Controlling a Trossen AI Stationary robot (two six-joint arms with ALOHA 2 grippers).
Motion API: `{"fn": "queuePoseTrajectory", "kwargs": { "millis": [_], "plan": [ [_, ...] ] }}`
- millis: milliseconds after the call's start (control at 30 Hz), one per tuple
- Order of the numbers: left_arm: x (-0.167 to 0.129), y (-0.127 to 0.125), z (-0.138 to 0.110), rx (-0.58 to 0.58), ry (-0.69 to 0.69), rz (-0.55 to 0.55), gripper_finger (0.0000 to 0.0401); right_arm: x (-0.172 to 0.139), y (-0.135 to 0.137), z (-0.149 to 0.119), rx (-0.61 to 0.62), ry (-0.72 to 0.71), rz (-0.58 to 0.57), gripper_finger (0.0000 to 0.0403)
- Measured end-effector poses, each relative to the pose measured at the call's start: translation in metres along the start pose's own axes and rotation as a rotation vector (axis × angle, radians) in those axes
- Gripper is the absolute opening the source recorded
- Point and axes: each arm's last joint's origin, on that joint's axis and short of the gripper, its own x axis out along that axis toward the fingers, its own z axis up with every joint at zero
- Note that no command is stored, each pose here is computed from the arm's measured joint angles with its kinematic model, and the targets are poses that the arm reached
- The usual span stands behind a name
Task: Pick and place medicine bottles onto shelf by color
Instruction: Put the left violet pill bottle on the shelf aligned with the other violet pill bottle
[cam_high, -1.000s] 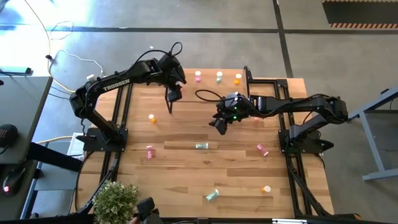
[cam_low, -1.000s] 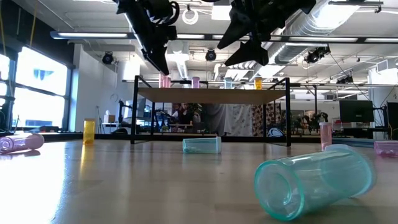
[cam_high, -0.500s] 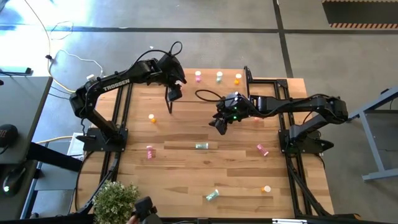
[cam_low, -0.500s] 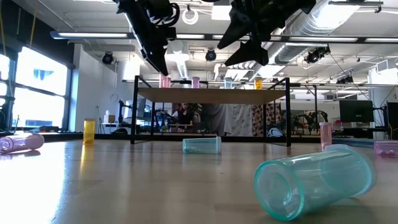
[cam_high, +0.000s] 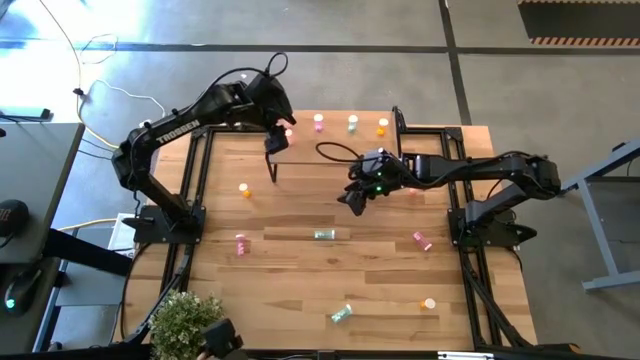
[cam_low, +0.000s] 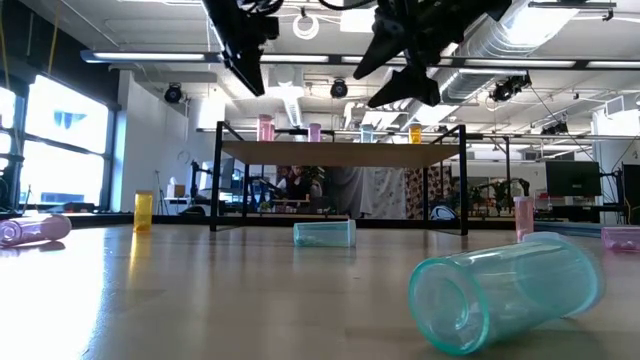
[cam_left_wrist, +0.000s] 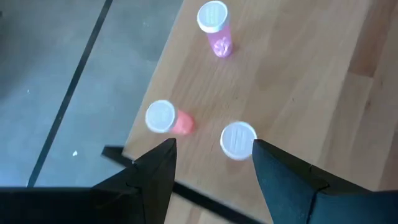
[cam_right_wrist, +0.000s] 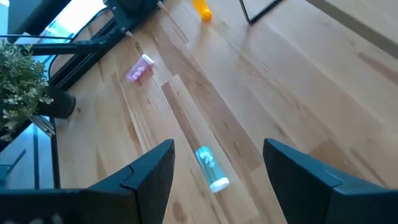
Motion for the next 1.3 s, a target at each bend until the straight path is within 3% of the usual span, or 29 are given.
{"fn": "queuePoseTrajectory", "kwargs": {
  "millis": [200, 400, 600, 767, 933, 1300],
  "plan": [
    [-0.025, -0.004, -0.007, 0.005, 0.054, -0.055, 0.0202, -0.009, 0.002, -0.001, 0.028, 0.004, 0.001, 0.0236],
    [-0.051, -0.013, -0.019, -0.126, 0.042, -0.196, 0.0202, -0.009, 0.003, -0.005, 0.048, 0.032, -0.007, 0.0236],
    [-0.071, -0.034, -0.027, -0.263, 0.098, -0.233, 0.0202, -0.010, 0.001, -0.009, 0.074, 0.060, -0.042, 0.0236],
    [-0.082, -0.057, -0.031, -0.311, 0.142, -0.264, 0.0202, -0.010, -0.004, -0.005, 0.061, 0.051, -0.050, 0.0236],
    [-0.076, -0.089, -0.049, -0.399, 0.195, -0.283, 0.0202, -0.011, -0.011, -0.001, 0.011, 0.055, -0.039, 0.0236],
    [-0.049, -0.164, -0.108, -0.745, 0.314, -0.227, 0.0202, -0.031, -0.014, 0.027, -0.198, 0.067, 0.078, 0.0236]
  ]
}}
